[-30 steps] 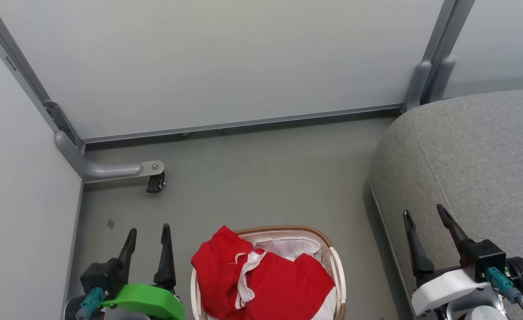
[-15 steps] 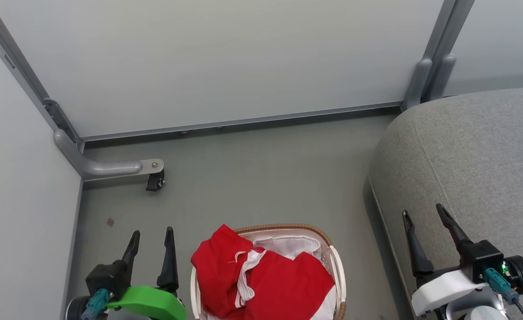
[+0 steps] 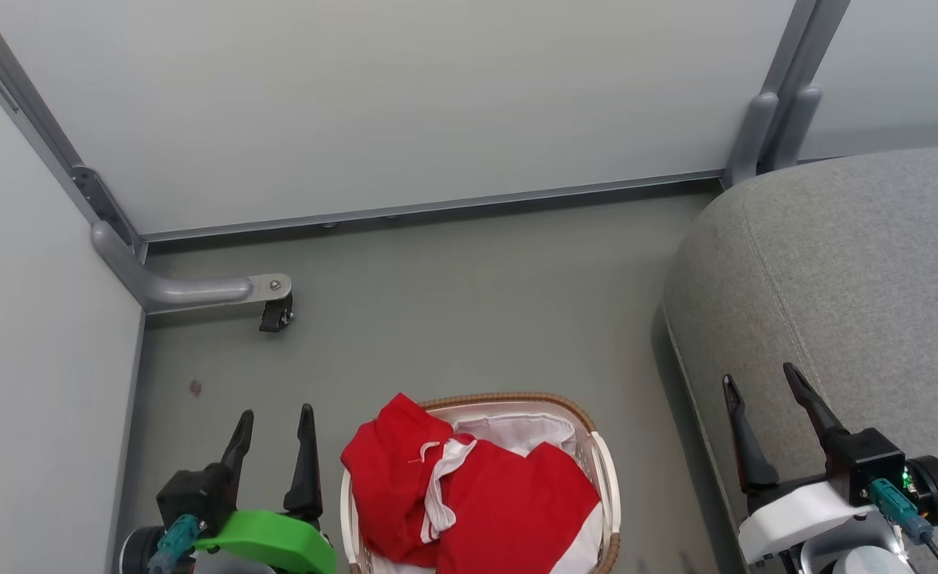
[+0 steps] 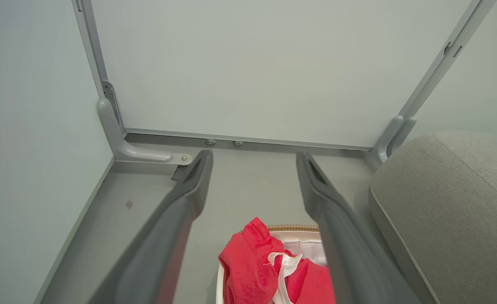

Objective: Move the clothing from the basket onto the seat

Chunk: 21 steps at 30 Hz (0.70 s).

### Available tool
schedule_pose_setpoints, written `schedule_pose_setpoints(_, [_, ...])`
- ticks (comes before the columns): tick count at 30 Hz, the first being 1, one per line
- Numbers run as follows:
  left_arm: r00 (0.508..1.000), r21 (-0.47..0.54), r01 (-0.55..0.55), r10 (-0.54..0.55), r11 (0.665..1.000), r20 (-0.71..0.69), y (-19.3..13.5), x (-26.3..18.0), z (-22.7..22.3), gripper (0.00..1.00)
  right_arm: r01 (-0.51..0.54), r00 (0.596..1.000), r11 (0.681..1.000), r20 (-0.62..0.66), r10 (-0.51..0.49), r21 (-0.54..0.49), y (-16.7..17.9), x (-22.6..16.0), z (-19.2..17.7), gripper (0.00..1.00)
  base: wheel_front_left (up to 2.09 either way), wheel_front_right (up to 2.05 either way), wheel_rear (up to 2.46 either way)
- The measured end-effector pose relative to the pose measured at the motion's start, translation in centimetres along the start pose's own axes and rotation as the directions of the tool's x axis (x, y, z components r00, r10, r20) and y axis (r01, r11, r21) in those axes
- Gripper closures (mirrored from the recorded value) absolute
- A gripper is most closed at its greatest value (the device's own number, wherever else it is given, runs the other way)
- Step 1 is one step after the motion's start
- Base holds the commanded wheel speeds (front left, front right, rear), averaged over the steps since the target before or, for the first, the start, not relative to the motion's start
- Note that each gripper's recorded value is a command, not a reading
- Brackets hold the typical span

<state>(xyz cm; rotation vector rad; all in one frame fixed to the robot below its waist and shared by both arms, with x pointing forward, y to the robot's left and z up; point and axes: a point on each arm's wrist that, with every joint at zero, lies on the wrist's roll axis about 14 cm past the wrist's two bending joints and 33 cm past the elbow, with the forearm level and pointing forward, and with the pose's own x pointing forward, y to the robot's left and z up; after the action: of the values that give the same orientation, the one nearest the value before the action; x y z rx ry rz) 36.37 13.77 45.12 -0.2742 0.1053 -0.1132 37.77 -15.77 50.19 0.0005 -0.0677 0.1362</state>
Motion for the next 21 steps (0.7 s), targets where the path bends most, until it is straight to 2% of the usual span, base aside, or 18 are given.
schedule_pose_setpoints(6, [0.999, 0.038, 0.036, -0.034, 0.999, -0.028, -0.7, 1.4, -0.7, 0.0, -0.001, 1.0, 1.0, -0.008, 0.001, 0.001, -0.1, 1.1, -0.4, 0.0, 0.0, 0.0, 0.0])
schedule_pose_setpoints(12, [0.988, 0.074, 0.089, -0.078, 0.993, -0.132, -1.4, 3.2, -3.7, 0.0, -0.006, 1.0, 1.0, -0.011, 0.006, 0.004, -0.2, 3.2, -1.0, 0.0, 0.0, 0.0, 0.0])
schedule_pose_setpoints(21, [0.921, 0.114, 0.231, -0.179, 0.966, -0.345, -3.0, 7.1, -10.5, 0.0, 0.003, 0.999, 1.0, -0.047, -0.002, 0.006, -1.1, 7.1, -3.7, 0.0, 0.0, 0.0, 0.0])
